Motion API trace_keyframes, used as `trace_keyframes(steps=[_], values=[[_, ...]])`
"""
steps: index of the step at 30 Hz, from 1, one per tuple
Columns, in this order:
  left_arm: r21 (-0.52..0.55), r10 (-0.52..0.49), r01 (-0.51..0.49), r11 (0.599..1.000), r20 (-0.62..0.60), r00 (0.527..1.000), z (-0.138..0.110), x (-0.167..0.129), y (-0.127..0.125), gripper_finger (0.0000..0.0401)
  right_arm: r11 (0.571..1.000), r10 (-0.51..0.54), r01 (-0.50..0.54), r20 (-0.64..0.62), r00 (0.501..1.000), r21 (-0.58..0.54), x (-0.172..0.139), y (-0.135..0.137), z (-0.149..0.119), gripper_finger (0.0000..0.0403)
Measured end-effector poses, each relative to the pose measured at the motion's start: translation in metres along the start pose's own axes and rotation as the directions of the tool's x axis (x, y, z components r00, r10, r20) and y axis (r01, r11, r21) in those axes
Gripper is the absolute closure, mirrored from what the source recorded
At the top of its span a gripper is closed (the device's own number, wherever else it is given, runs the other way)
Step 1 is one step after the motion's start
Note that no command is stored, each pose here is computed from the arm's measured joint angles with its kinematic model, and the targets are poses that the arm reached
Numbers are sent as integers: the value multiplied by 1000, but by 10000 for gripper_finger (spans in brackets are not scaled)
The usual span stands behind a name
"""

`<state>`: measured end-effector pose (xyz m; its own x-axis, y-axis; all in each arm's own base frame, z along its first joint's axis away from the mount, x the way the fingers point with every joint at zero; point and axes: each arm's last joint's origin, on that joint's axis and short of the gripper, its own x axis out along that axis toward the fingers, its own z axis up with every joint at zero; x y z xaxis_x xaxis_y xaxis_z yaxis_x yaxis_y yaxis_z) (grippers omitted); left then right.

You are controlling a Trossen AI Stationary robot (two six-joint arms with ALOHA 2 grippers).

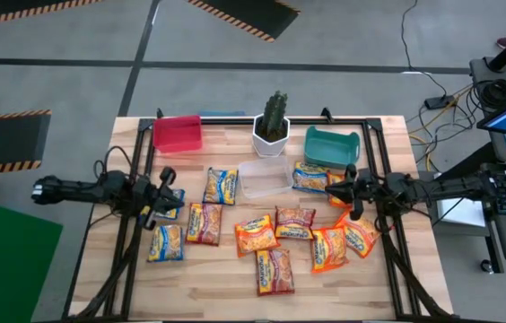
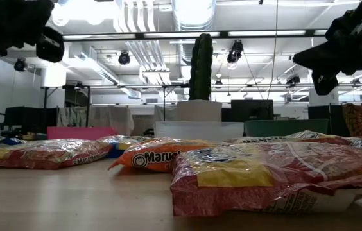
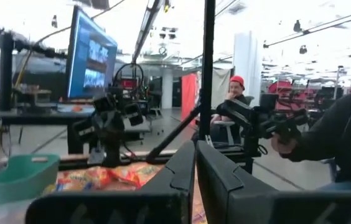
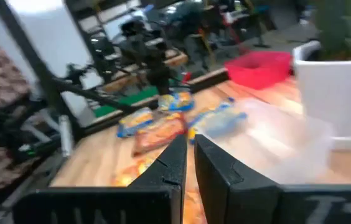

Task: Sort Maruchan noodles
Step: Put the orange noodle pack into the transparent bin

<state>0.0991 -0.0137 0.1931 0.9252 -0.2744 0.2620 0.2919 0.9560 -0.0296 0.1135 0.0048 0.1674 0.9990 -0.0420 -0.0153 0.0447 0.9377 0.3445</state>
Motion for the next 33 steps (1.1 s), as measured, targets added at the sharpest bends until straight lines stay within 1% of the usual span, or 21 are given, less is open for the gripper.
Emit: trace_keyframes(steps=[4, 10, 12, 15, 17, 20, 23, 27, 29, 31, 33], values=[[31, -13, 11, 999, 59, 998, 5, 5, 0, 401, 999, 50, -50, 47, 998, 7, 3, 5, 5, 380], [15, -47, 45, 999, 118, 992, 9, 14, -2, 401, 996, 44, -48, 52, 998, 78, 7, 5, 5, 380], [17, -63, 61, 998, 145, 987, 10, 18, -3, 401, 992, 15, -22, 59, 998, 125, 8, 4, 5, 380], [38, -77, 71, 997, 183, 980, 13, 23, -4, 401, 972, -65, 47, 70, 995, 231, 10, 2, 4, 380], [41, -79, 72, 997, 213, 974, 19, 28, -4, 401, 966, -72, 55, 58, 996, 253, 11, 2, 5, 380], [10, -82, 82, 997, 235, 969, 30, 40, -3, 401, 966, -40, 21, 69, 997, 259, 14, 7, 11, 380], [-23, -80, 87, 996, 217, 973, 39, 55, -1, 401, 968, -28, 7, 78, 997, 251, 19, 11, 16, 380], [-42, -78, 88, 995, 203, 976, 51, 79, 1, 401, 972, -34, 18, 64, 997, 234, 27, 16, 24, 380], [-116, -77, 99, 988, 181, 980, 56, 92, 3, 401, 972, -41, 29, 45, 998, 234, 32, 17, 25, 380], [-208, -71, 98, 973, 131, 989, 58, 106, 5, 401, 967, -47, 39, 26, 999, 252, 37, 19, 26, 380], [-251, -64, 75, 965, 53, 997, 58, 119, 7, 401, 957, -60, 59, -8, 998, 282, 42, 18, 23, 380]])
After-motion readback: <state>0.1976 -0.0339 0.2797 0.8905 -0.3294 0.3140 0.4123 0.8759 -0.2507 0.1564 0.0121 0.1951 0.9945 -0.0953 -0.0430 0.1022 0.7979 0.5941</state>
